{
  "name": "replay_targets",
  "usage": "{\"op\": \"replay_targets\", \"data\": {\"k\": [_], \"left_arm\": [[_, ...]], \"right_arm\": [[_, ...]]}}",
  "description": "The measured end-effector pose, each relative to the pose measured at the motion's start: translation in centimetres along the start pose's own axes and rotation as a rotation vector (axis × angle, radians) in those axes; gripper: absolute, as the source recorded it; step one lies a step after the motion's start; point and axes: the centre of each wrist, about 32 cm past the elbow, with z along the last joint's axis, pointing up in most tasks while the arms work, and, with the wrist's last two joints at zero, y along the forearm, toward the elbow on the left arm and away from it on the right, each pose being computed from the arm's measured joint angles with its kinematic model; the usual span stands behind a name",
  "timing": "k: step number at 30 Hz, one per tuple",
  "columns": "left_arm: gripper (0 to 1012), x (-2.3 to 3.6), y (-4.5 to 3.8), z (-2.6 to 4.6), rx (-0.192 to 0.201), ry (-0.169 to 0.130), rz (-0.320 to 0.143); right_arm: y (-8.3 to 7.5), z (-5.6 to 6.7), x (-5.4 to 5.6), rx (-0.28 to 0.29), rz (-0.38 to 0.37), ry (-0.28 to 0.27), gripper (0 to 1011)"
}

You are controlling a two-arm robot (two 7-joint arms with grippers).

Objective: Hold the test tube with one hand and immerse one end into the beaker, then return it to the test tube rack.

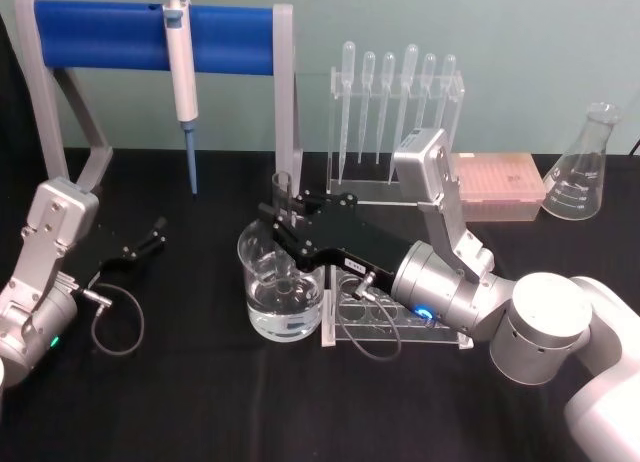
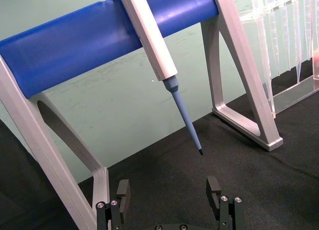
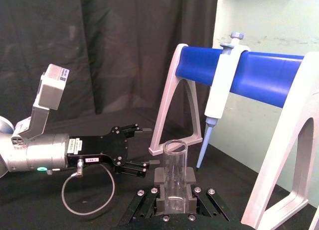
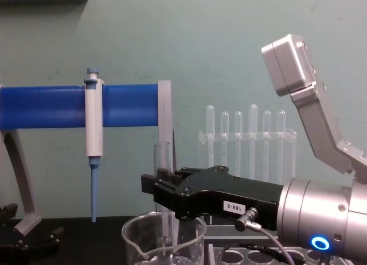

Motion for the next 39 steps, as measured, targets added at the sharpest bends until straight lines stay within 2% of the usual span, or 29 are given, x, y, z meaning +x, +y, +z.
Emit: {"op": "replay_targets", "data": {"k": [39], "left_arm": [[1000,0.00,0.00,0.00,0.000,0.000,0.000]], "right_arm": [[0.00,0.00,0.00,0.000,0.000,0.000,224]]}}
